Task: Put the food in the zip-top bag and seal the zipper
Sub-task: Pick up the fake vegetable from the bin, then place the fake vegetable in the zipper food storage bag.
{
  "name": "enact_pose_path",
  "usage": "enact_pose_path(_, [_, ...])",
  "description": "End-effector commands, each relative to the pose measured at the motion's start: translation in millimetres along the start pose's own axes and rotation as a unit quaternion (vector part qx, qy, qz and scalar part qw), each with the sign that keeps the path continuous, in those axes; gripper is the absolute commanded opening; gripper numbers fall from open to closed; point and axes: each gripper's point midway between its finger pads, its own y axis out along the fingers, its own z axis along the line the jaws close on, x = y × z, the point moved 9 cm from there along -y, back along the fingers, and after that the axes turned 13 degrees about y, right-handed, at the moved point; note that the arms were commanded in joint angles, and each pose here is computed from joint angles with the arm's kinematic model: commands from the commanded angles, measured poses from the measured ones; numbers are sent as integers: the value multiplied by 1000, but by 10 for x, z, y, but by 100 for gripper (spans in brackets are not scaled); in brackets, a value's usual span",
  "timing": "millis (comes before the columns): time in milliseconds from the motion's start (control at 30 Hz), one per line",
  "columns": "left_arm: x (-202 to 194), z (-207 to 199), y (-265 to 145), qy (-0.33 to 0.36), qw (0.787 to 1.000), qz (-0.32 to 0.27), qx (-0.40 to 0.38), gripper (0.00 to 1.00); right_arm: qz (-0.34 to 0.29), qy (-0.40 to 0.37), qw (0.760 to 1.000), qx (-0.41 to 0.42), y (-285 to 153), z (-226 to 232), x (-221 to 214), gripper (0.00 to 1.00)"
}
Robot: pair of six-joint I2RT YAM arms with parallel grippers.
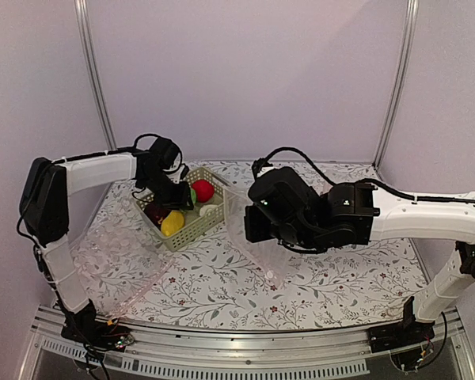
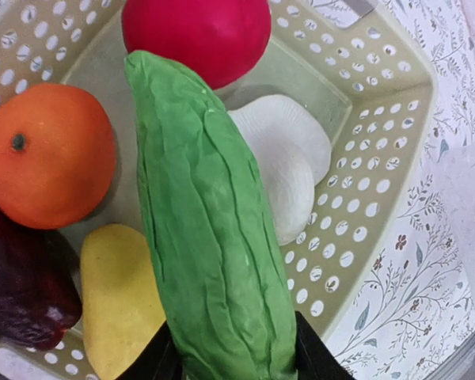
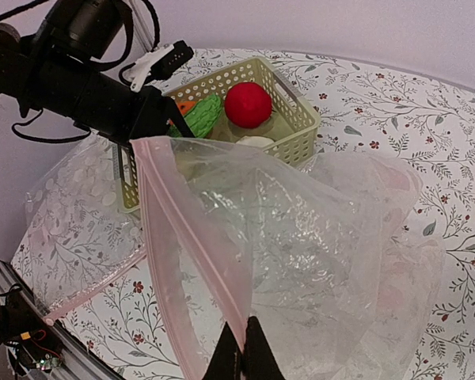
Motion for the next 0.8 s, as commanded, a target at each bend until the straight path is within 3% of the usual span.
enact_pose_path(0, [66, 112, -302, 5, 998, -52, 16, 38, -8, 3, 1000, -8, 21, -3, 43, 0])
enact_pose_path(133, [91, 92, -495, 11, 997, -80, 0, 36, -12, 2, 1000, -10, 14, -9, 62, 0])
enact_pose_path(300, [134, -165, -960, 64, 981, -154, -100, 35, -16, -1, 1000, -16, 39, -41, 114, 0])
enact_pose_path(467, [78, -483, -1406, 140, 942, -208, -223, 35, -22, 2, 999, -34, 116, -139, 202, 0])
enact_pose_path(767, [-164, -1109, -1649, 248, 862, -191, -399, 35, -45, 11, 997, -64, 173, -315, 391, 0])
